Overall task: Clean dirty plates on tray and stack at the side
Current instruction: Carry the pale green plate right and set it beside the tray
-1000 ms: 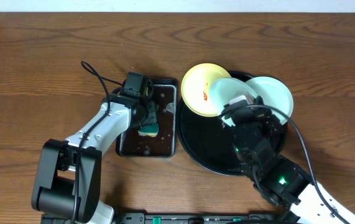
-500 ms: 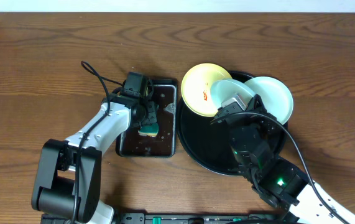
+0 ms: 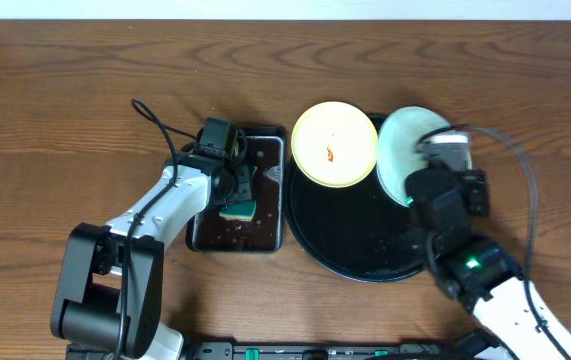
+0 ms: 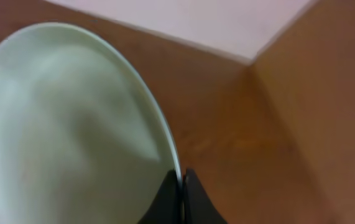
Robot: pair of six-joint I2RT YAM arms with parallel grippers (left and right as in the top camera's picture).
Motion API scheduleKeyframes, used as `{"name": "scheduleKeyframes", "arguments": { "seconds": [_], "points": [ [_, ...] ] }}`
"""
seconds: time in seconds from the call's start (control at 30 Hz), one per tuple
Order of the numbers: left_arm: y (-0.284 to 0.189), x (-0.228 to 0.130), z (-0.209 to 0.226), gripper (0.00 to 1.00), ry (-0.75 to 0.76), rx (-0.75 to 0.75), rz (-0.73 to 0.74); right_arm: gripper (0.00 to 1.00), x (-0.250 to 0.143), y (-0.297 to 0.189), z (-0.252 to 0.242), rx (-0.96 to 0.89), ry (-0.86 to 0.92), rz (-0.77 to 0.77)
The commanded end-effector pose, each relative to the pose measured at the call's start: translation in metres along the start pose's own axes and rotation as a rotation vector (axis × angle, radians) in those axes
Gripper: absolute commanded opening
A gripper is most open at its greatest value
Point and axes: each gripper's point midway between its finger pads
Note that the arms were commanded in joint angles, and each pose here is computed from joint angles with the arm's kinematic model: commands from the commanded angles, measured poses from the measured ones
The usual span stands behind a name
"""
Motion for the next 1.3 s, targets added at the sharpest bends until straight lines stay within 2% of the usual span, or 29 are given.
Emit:
{"name": "scheduleKeyframes", "arguments": {
  "seconds": [0.0,0.17,0.2,0.23,0.27,0.3,0.6,0.63,0.7,0.73,0.8,0.87,1.27],
  "points": [
    [0.005,-0.008,0.004,0.57,0.005,0.012,0.028,0.01,-0.011,0.015,-0.006,0.058,0.347,0.105],
    [0.008,-0.013,0.005,0.57,0.004,0.014,0.037,0.01,-0.023,0.033,-0.019,0.106,0.449,0.199],
    [0.009,-0.014,0.006,0.50,0.003,0.015,0.040,0.01,-0.024,0.035,-0.023,0.105,0.462,0.207],
    [0.010,-0.016,0.006,0.36,0.003,0.015,0.040,0.01,-0.026,0.037,-0.026,0.105,0.474,0.215],
    [0.011,-0.018,0.007,0.13,0.003,0.015,0.043,0.01,-0.027,0.039,-0.029,0.108,0.488,0.226],
    [0.012,-0.019,0.007,0.08,0.003,0.016,0.047,0.01,-0.029,0.041,-0.031,0.112,0.499,0.234],
    [0.005,-0.002,0.003,0.08,0.049,0.005,-0.006,0.01,-0.047,0.055,-0.074,0.007,0.727,0.297],
    [0.003,0.002,0.002,0.13,0.053,0.003,-0.017,0.01,-0.048,0.056,-0.080,-0.009,0.755,0.297],
    [-0.003,0.008,0.000,0.41,0.054,-0.001,-0.039,0.01,-0.050,0.060,-0.093,-0.040,0.813,0.294],
    [-0.006,0.010,0.000,0.51,0.055,-0.003,-0.048,0.01,-0.052,0.061,-0.100,-0.062,0.844,0.292],
    [-0.011,0.012,-0.001,0.63,0.056,-0.005,-0.061,0.01,-0.058,0.064,-0.117,-0.117,0.900,0.292],
    [-0.015,0.012,-0.002,0.66,0.056,-0.007,-0.067,0.01,-0.067,0.067,-0.132,-0.176,0.953,0.304],
    [-0.011,-0.016,0.005,0.67,0.049,0.009,0.020,0.01,-0.158,0.095,-0.184,-0.442,1.267,0.509]
  ]
}}
Point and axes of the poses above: each gripper's point midway between its finger pads, its own y axis out along the fingers, its own z axis along the line the jaws close on, x = y × z, and after that the axes turned 10 degrees about y, right-handed
